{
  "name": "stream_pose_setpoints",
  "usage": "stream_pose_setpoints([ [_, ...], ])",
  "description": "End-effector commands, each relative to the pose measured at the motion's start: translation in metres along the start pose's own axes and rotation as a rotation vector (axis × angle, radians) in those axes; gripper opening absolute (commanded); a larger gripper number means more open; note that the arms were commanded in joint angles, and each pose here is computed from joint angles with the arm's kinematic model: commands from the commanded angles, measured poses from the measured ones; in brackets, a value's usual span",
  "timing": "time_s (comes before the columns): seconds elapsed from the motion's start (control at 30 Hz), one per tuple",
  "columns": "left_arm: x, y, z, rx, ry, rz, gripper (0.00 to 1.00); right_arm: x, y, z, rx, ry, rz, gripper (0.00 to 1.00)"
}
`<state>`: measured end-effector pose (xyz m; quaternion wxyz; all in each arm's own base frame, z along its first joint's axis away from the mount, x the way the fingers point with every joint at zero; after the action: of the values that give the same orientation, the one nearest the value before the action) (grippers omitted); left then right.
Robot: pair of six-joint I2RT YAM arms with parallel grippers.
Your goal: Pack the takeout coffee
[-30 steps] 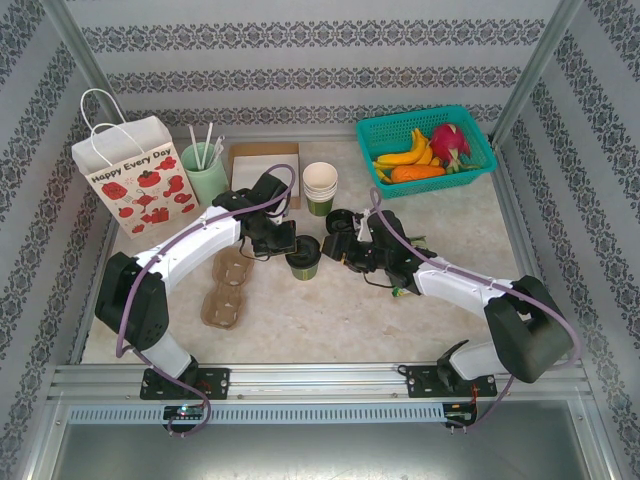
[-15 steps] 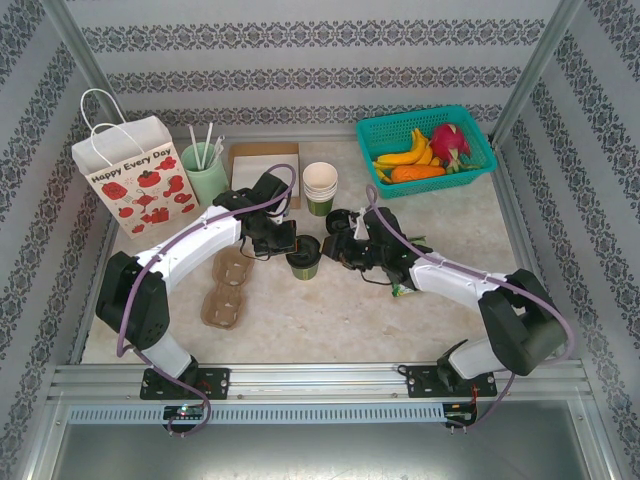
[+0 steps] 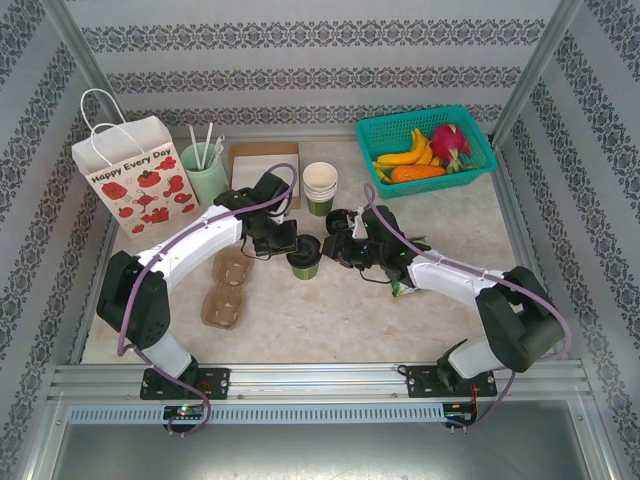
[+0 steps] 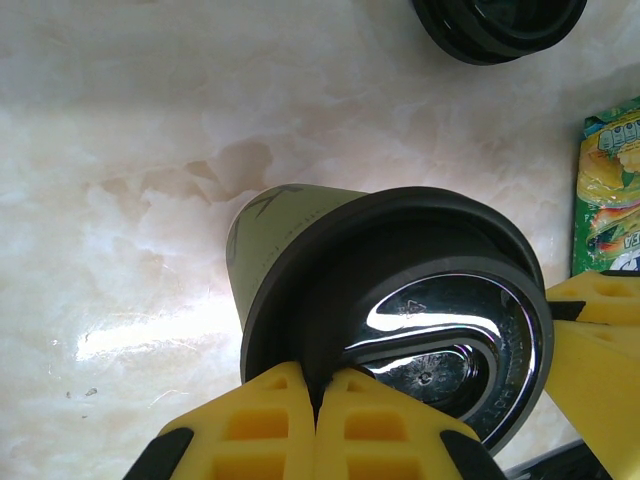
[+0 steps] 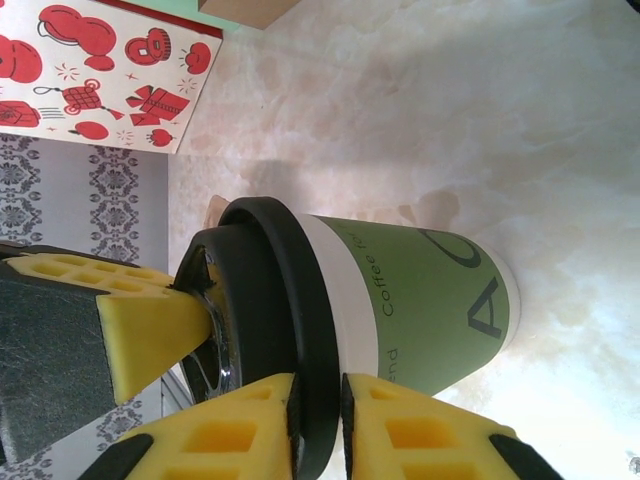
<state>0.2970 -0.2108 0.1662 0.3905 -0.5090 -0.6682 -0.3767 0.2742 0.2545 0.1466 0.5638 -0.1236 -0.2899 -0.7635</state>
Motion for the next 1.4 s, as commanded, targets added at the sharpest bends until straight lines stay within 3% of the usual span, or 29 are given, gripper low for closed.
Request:
stream_pose_setpoints([
  [0.0, -0.034, -0.021, 0.029, 0.007, 0.151, 0.111, 0.0, -0.005, -0.004, -0.002, 0.026, -0.038, 0.023, 0.2],
  [0.53, -0.038, -0.022, 0.034, 0.039, 0.181, 0.123, 0.0, 0.002, -0.019, -0.042, -0.007, -0.361, 0.098, 0.14],
  [0.73, -0.043, -0.027, 0.056, 0.081, 0.302, 0.128, 0.0, 0.004, -0.033, -0.065, -0.044, -0.491, 0.166, 0.14],
  [0.87, -0.053, -0.034, 0.074, 0.113, 0.371, 0.18, 0.0, 0.006, -0.051, -0.092, -0.084, -0.587, 0.236, 0.14],
  [1.0, -0.074, -0.056, 0.104, 0.164, 0.443, 0.303, 0.0, 0.007, -0.076, -0.121, -0.148, -0.661, 0.308, 0.14],
  [1.1, -0.09, -0.075, 0.125, 0.205, 0.48, 0.389, 0.0, 0.008, -0.076, -0.119, -0.154, -0.645, 0.295, 0.15],
  [1.2, -0.092, -0.076, 0.127, 0.202, 0.493, 0.394, 0.0, 0.006, -0.059, -0.096, -0.11, -0.557, 0.245, 0.18],
  [1.37, -0.049, -0.025, 0.085, 0.062, 0.436, 0.184, 0.0, 0.002, -0.011, -0.029, -0.052, -0.262, 0.13, 0.24],
])
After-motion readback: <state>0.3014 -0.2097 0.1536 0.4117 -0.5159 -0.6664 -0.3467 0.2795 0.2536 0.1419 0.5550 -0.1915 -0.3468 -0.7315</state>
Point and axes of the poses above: each hand's point on the last joint's axis, 136 mm out from that joint toward the fingers, its own x axis back along the fingers, its own z axis along the line the jaws close on, y = z × x, the point moved 4 cm from there along x, back along the fingers, and after that the axes turned 6 degrees about x, right-handed, at the moved point
